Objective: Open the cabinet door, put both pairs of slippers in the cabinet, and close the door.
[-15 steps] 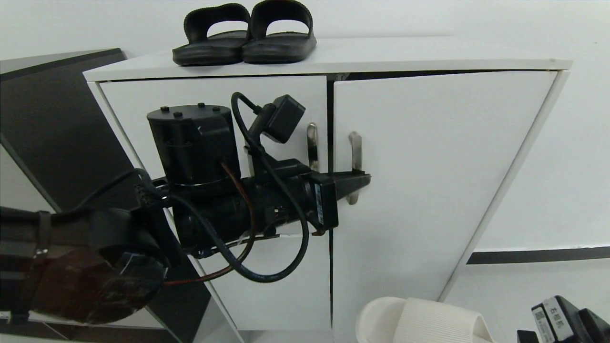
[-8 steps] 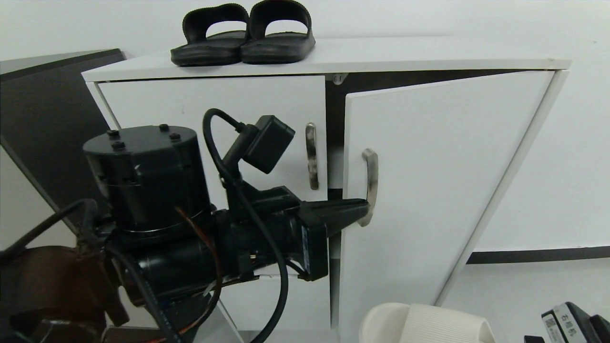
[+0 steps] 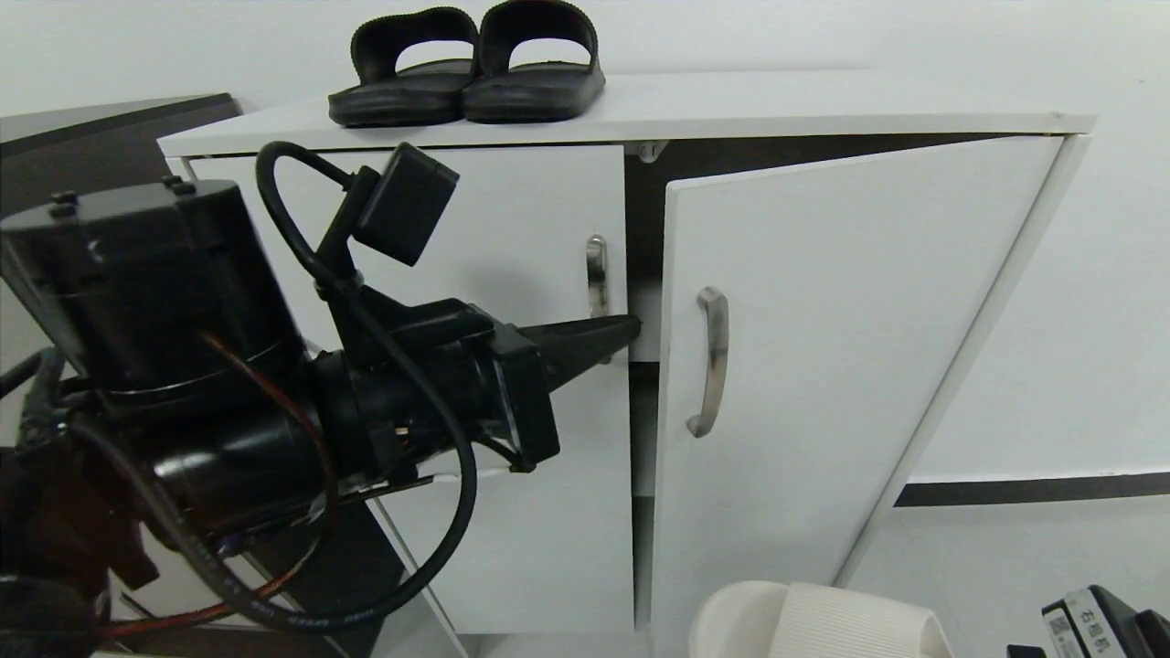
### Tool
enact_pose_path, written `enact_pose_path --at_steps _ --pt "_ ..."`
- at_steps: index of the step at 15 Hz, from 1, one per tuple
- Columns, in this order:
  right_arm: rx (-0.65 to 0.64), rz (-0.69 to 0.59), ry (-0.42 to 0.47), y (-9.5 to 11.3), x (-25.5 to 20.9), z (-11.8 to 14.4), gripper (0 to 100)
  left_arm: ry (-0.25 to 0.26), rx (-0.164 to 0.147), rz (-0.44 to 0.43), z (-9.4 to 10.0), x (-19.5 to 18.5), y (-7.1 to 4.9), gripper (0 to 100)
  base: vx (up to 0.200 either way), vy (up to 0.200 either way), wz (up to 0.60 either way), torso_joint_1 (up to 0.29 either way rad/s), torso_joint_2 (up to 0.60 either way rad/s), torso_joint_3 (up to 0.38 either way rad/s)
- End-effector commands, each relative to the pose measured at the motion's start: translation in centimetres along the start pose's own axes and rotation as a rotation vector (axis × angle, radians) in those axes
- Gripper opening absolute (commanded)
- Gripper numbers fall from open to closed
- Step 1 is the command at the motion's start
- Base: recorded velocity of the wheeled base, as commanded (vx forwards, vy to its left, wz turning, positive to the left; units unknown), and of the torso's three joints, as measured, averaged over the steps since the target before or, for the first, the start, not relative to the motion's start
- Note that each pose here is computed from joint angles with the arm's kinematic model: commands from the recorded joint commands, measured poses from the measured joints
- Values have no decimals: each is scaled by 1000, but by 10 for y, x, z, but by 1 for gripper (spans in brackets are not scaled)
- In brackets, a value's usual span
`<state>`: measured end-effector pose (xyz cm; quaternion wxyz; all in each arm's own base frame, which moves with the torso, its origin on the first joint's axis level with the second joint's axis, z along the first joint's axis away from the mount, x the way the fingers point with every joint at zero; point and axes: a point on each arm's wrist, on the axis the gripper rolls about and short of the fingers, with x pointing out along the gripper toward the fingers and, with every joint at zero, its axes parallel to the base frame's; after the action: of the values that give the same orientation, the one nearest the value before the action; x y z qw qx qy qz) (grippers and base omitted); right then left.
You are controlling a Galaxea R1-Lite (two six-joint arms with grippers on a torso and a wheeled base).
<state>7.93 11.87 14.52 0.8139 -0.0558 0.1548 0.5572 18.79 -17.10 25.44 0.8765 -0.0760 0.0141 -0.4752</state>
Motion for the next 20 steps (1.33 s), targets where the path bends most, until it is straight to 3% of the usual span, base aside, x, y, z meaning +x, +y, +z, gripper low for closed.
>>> enact_pose_path --at_steps 1,6,12,14,17,19,20 --pt "1 1 5 0 1 -1 0 15 -6 29 -3 15 13 0 0 0 0 0 0 0" --pt "6 -1 24 0 1 -3 0 28 -12 34 -9 47 26 0 0 0 0 0 0 0" --pt "20 -2 76 0 1 -6 0 28 -11 16 -9 49 20 0 -33 0 0 0 1 0" --pt "13 31 107 5 -1 -16 0 36 -12 -22 -11 45 5 0 -200 0 0 7 0 -2" --pt "-29 102 121 17 -13 -31 0 58 -18 -142 -17 34 -33 0 -200 0 0 -1 2 4" --pt "-52 108 117 18 -15 -33 0 58 -18 -153 -17 34 -36 0 -200 0 0 2 5 5" --pt "-54 105 114 18 -14 -31 0 54 -17 -137 -16 34 -31 0 -200 0 0 -2 7 2"
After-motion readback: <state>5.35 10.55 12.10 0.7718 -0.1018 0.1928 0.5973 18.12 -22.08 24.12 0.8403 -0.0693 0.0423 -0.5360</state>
